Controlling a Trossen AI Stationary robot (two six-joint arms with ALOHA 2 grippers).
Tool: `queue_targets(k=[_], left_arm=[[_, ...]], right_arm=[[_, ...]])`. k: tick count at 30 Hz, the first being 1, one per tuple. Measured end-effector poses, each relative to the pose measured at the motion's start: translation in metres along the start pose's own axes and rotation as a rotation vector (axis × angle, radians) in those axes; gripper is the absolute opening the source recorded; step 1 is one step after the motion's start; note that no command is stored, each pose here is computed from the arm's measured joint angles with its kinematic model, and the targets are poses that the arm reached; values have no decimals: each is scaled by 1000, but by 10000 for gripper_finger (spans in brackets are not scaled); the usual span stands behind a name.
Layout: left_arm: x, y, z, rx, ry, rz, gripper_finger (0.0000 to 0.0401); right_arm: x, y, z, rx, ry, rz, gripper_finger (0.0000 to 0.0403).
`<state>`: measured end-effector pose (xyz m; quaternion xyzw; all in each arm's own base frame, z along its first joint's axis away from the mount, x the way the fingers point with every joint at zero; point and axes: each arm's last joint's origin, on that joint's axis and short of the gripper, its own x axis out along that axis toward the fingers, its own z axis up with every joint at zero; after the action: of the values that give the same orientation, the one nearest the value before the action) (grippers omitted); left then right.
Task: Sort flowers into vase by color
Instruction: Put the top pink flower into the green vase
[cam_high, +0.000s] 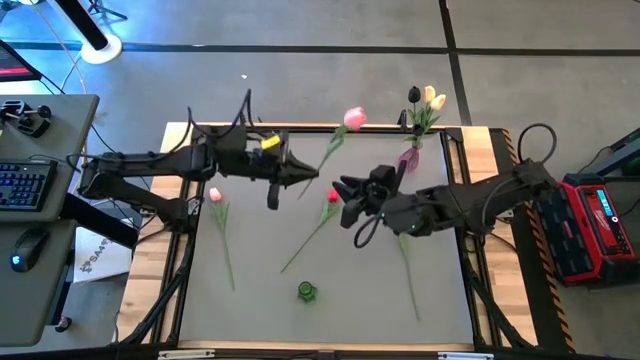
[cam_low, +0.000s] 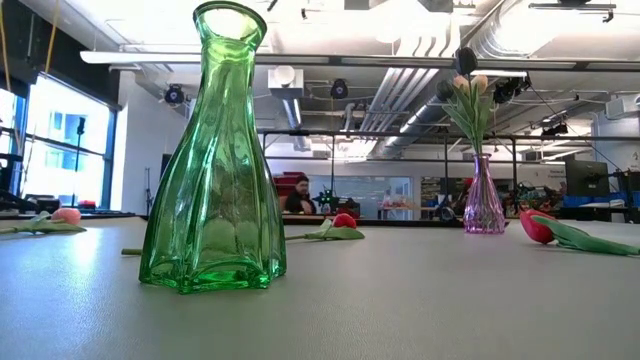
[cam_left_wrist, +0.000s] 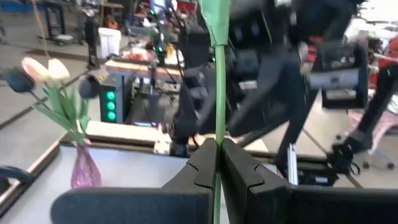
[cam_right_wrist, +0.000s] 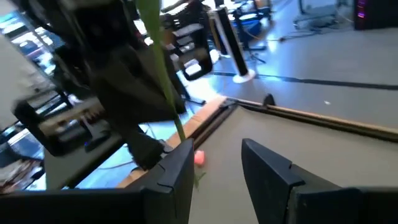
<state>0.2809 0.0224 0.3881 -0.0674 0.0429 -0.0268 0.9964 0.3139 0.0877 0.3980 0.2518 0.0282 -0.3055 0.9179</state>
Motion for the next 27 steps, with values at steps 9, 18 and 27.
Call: queue_targets(k=[9, 18, 27], left_arm=[[-8, -10, -18, 15, -16, -37, 0], [-51, -4, -35, -35, -151, 11, 0], [-79, -5, -41, -4, -205, 41, 0]], right_arm=[[15, -2, 14, -36, 1, 99, 123], [16, -2, 16, -93, -24, 91, 123], [31, -7, 25, -70, 60, 250, 117]])
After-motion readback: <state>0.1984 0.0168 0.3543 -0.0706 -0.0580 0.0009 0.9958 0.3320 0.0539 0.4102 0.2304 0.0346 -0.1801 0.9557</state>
